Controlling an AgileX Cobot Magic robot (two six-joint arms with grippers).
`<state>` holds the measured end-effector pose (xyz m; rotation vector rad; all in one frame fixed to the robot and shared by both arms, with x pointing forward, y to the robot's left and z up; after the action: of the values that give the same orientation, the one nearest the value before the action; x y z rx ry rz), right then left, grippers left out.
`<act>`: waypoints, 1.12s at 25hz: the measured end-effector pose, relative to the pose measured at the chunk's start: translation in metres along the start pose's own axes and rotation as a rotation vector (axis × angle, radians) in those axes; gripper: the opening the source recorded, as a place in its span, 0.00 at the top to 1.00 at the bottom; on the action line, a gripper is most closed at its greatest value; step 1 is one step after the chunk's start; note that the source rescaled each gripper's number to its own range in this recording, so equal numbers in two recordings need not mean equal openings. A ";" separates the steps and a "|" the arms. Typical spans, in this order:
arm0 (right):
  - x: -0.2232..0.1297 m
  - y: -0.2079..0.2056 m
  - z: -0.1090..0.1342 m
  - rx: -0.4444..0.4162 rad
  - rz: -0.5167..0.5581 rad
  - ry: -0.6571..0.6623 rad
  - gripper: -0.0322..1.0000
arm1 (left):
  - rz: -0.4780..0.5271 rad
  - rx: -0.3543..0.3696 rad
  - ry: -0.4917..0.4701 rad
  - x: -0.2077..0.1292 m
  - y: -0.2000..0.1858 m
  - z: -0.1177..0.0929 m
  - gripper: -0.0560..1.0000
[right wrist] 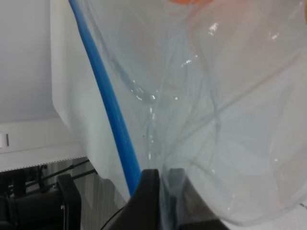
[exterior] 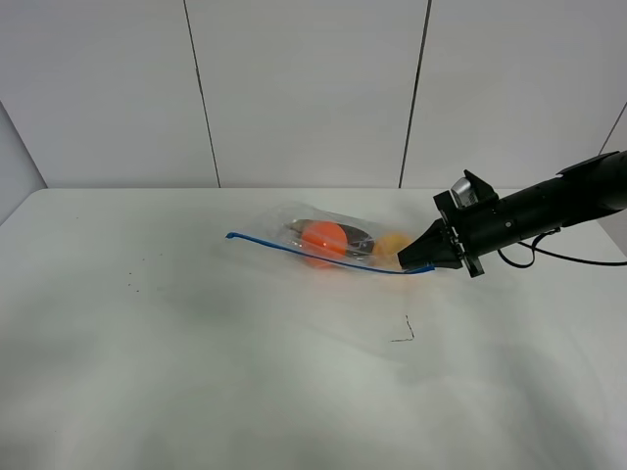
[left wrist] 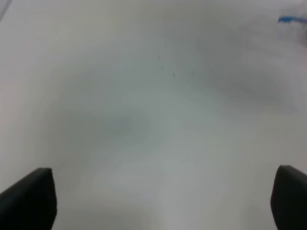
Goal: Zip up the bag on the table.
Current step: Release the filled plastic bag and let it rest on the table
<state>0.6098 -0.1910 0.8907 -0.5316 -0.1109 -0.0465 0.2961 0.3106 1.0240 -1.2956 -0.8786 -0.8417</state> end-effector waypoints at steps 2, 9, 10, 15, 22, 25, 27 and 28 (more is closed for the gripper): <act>0.000 0.000 0.000 0.000 0.000 -0.002 0.97 | 0.015 -0.002 -0.001 -0.003 0.001 0.000 0.00; 0.000 0.000 0.000 0.000 0.000 -0.003 0.97 | 0.016 -0.003 -0.001 -0.003 0.002 -0.001 0.00; 0.000 0.000 0.000 0.000 0.000 -0.003 0.97 | 0.016 -0.003 -0.001 -0.003 0.002 -0.001 0.00; 0.000 0.000 0.000 0.000 0.000 -0.003 0.97 | 0.016 -0.003 -0.001 -0.003 0.002 -0.001 0.00; 0.000 0.000 0.000 0.001 0.000 -0.002 0.73 | 0.016 -0.003 -0.001 -0.003 0.002 -0.001 0.00; 0.000 0.000 0.001 0.008 -0.001 -0.001 0.27 | 0.016 -0.003 -0.001 -0.003 0.002 -0.001 0.00; 0.000 0.000 0.002 0.009 -0.003 -0.002 0.10 | 0.016 -0.003 -0.001 -0.003 0.002 -0.001 0.00; 0.000 0.000 0.002 0.009 -0.003 -0.002 0.04 | 0.016 -0.003 -0.001 -0.003 0.002 -0.001 0.00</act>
<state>0.6099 -0.1903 0.8928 -0.5224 -0.1134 -0.0480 0.2961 0.3102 1.0202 -1.3046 -0.8668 -0.8299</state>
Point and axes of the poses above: a point on each arm's last joint axis where the gripper is mounted, y pointing out along that axis toward the gripper, z along the wrist's bending axis when the last joint is at zero, x = y × z, the point moved 7 cm from there along y, pointing out along that axis toward the gripper, and after that the axes turned 2 degrees about y, right-handed, at the moved point
